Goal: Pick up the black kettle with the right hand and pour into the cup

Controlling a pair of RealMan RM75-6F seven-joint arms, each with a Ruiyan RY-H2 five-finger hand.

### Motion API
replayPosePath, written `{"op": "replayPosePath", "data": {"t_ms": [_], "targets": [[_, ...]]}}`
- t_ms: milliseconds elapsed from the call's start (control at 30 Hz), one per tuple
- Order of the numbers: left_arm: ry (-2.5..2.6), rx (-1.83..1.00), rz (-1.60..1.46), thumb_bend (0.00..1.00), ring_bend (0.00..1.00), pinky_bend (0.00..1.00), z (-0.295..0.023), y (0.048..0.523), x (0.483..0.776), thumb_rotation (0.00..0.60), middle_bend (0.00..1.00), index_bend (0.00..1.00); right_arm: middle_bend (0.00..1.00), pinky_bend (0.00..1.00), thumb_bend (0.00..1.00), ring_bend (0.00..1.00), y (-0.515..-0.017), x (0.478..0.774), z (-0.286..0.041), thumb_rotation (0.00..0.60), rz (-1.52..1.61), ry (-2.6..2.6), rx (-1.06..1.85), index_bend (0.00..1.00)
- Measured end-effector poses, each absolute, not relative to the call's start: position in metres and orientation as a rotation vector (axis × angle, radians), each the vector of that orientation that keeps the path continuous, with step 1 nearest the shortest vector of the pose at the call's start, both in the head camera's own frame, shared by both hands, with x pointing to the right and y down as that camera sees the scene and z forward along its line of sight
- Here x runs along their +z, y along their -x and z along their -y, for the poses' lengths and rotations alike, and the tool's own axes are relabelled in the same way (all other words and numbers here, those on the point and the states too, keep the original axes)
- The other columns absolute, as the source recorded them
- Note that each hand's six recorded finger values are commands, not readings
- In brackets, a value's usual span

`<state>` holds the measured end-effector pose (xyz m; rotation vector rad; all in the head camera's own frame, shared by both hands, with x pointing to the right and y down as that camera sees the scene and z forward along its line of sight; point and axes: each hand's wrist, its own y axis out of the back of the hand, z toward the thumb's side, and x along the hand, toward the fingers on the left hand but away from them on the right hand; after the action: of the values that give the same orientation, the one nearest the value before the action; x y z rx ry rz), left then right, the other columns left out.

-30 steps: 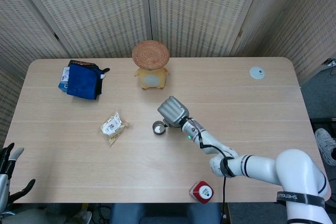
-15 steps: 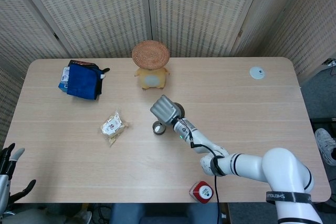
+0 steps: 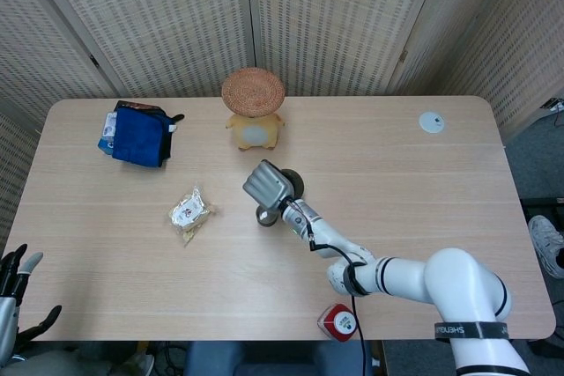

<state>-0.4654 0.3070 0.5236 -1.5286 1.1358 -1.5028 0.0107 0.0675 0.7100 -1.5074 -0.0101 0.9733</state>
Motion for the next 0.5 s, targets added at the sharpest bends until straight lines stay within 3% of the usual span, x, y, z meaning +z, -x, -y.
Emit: {"op": "replayPosePath", "data": {"t_ms": [500], "targets": [[1.528,-1.506,-1.136,0.22,0.0,0.0,-0.3088,0.4646,0.5249,0.6,0.0,0.12,0.95,0.54,0.42,0.93,-0.0018,0.7105,-0.0752,0.471,-0.061,1.42,0.937,0.98]]}}
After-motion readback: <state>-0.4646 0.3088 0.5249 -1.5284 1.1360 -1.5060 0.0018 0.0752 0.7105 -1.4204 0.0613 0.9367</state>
